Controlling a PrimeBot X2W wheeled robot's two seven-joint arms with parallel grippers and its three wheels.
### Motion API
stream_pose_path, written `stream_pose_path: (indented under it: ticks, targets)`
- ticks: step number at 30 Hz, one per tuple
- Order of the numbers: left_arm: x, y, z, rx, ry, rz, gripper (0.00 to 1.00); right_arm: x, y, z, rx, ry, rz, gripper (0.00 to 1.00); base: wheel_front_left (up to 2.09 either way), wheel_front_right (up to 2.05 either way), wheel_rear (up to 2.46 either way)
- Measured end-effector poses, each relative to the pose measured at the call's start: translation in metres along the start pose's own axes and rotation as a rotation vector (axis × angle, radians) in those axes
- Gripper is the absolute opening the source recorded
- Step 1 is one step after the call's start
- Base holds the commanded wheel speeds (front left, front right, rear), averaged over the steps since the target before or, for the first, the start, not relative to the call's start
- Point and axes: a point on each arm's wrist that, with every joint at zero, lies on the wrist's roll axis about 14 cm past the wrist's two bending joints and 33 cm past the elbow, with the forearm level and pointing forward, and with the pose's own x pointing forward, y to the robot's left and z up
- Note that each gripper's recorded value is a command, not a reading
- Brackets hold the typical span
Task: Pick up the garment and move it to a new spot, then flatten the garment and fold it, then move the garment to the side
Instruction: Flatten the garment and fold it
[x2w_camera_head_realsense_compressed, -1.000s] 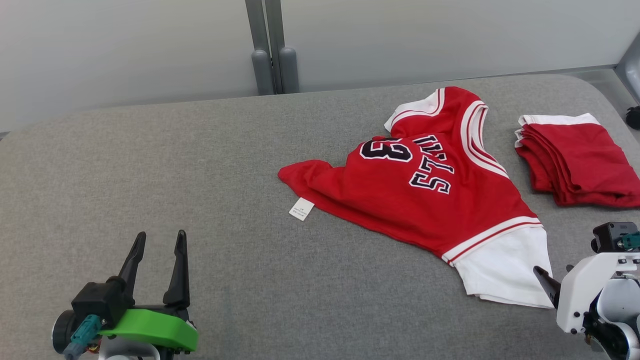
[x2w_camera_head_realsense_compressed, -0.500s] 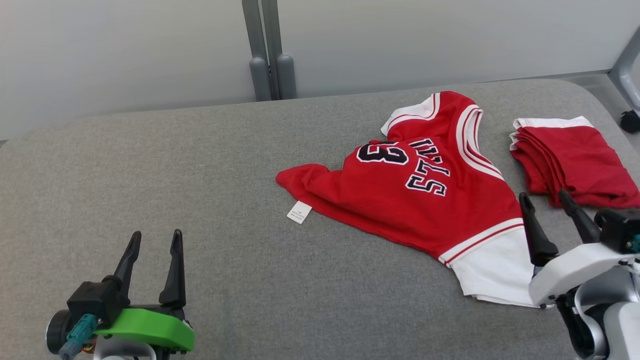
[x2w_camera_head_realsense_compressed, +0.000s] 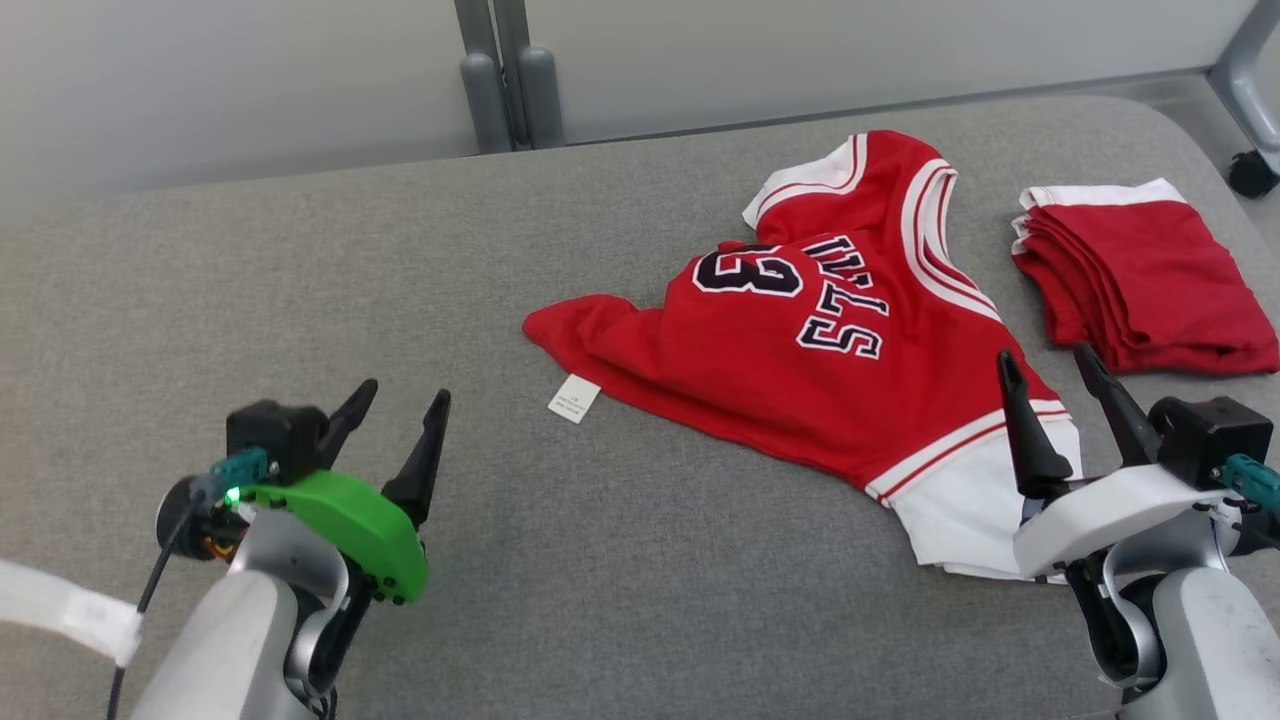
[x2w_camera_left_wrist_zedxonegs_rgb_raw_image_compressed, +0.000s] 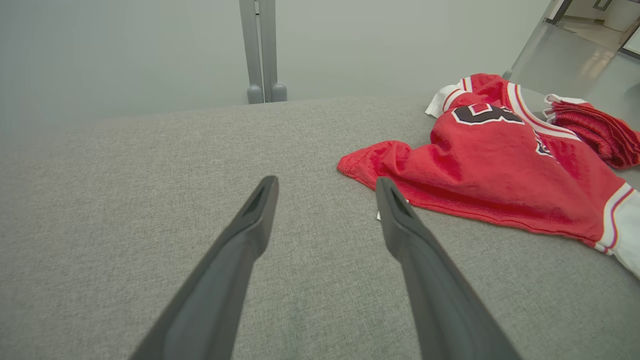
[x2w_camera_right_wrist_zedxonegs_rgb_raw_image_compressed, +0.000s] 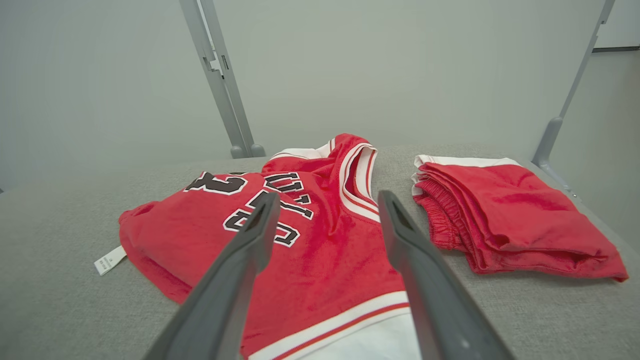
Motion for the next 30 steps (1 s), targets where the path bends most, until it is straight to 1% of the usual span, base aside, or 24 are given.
stream_pose_path:
  ticks: [2, 8, 9, 12, 13, 15, 18, 23, 30]
  targets:
    - [0.017, -0.001, -0.004, 0.03, 0.071, -0.04, 1.0, 0.005, -0.003, -0.001, 0.003, -0.005, -0.01, 1.0, 0.0, 0.0, 0.0]
    - [0.062, -0.013, -0.015, 0.026, 0.255, -0.145, 1.0, 0.011, -0.016, -0.01, 0.011, 0.002, -0.053, 1.0, 0.0, 0.0, 0.0]
    - [0.069, -0.017, -0.017, 0.046, 0.289, -0.172, 1.0, 0.012, -0.018, -0.011, 0.012, 0.0, -0.06, 1.0, 0.0, 0.0, 0.0]
    - [0.084, -0.016, -0.023, 0.077, 0.384, -0.216, 1.0, 0.014, -0.025, -0.015, 0.011, 0.005, -0.081, 1.0, 0.0, 0.0, 0.0]
    - [0.088, -0.016, -0.024, 0.07, 0.406, -0.225, 1.0, 0.014, -0.028, -0.016, 0.01, 0.004, -0.09, 1.0, 0.0, 0.0, 0.0]
    - [0.096, -0.013, -0.033, 0.1, 0.474, -0.244, 1.0, 0.014, -0.033, -0.017, 0.01, 0.001, -0.108, 1.0, 0.0, 0.0, 0.0]
    - [0.105, -0.021, -0.046, 0.103, 0.549, -0.289, 1.0, 0.012, -0.04, -0.02, 0.012, 0.001, -0.132, 1.0, 0.0, 0.0, 0.0]
    - [0.122, -0.026, -0.064, 0.144, 0.623, -0.337, 1.0, 0.009, -0.052, -0.03, 0.016, 0.019, -0.172, 1.0, 0.0, 0.0, 0.0]
    - [0.139, -0.021, -0.085, 0.156, 0.69, -0.342, 1.0, 0.002, -0.065, -0.044, 0.011, 0.057, -0.214, 1.0, 0.0, 0.0, 0.0]
